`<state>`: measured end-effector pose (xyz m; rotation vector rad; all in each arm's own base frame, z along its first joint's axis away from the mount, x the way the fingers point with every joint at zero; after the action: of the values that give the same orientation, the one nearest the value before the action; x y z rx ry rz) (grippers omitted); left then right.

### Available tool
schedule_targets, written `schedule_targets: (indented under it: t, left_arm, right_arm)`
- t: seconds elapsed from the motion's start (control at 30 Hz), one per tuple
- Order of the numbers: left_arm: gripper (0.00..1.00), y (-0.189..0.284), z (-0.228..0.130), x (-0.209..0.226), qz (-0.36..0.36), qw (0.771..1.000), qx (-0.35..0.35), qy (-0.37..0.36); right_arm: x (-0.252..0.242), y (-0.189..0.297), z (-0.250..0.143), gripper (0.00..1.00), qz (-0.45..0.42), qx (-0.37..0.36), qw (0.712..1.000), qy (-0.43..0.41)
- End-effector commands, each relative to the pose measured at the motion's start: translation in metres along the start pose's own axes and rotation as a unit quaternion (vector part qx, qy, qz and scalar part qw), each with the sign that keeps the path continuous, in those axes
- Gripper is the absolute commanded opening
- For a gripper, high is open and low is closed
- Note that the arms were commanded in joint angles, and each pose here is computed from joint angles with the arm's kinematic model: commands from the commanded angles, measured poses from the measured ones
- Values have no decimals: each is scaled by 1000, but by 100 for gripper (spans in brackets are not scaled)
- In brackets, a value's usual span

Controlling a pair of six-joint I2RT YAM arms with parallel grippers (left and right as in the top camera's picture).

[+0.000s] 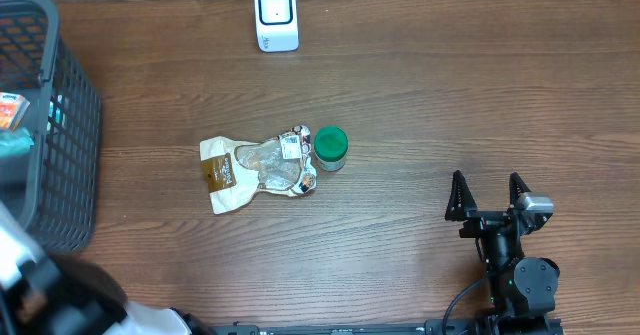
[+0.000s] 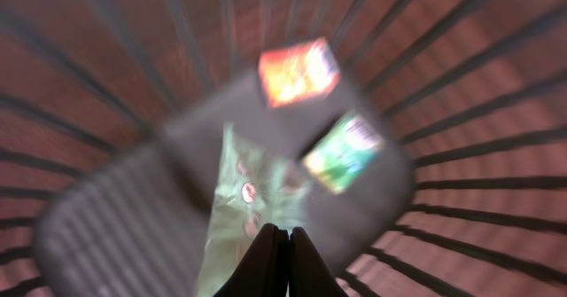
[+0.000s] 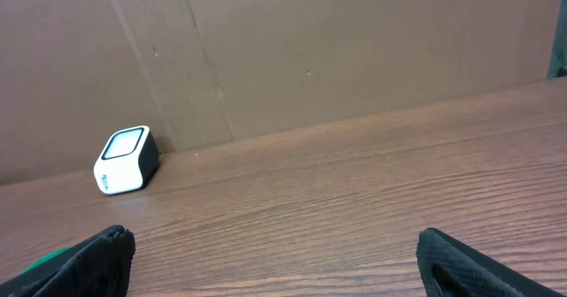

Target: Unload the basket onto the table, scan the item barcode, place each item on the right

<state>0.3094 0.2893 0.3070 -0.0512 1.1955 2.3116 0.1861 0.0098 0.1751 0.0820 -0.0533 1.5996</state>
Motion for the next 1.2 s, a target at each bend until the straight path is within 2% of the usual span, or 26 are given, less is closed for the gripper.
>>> schedule_targets:
  t: [0.0,0.1,0.17,0.27,0.3,0.37,0.6,0.77,0.93,1.1,1.17]
  left_arm:
    - [4,70,9,-11,-62,997,-52,0]
    - [4,114,9,-14,-96,992,-85,-2]
    - [4,126,9,-13,-97,991,-97,-2]
    - [29,115,4,-8,-77,994,-81,0]
    - [41,102,1,-6,-66,996,-66,0]
    - [55,77,-8,-2,-49,998,-30,4]
    - [62,-26,-51,14,10,993,119,9]
    - [66,-74,-75,21,5,979,201,29]
    - [68,-94,-88,30,33,973,226,32]
    - [78,-108,-94,52,106,961,232,105]
    - [76,-121,-100,60,119,956,242,113]
  right_arm:
    - [-1,0,-2,100,-3,-1,1000,1]
    - [-1,0,-2,100,-3,-1,1000,1]
    - [-1,0,-2,100,-3,-1,1000,1]
    - [-1,0,-2,100,-3,-1,1000,1]
    - [-1,0,-2,100,-3,-1,1000,1]
    - [-1,0,-2,100,-3,-1,1000,1]
    - [-1,0,-2,100,-3,-1,1000,1]
    - [-1,0,-2,100,-3,-1,1000,1]
    - [-1,0,-2,100,-3,-1,1000,1]
    - [-1,0,-2,100,-3,-1,1000,1]
    - [-1,0,-2,100,-3,-1,1000,1]
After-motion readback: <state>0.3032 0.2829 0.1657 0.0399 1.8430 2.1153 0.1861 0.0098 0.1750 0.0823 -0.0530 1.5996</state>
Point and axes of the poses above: each gripper's point midway between its finger pads, its own y axis back along the fingers, its own x axis along the line the jaws close on, z = x × y, the point moved 6 cm from there along y, back along the fingers, and after that the axes turned 8 degrees about y, right-handed, at the moved point
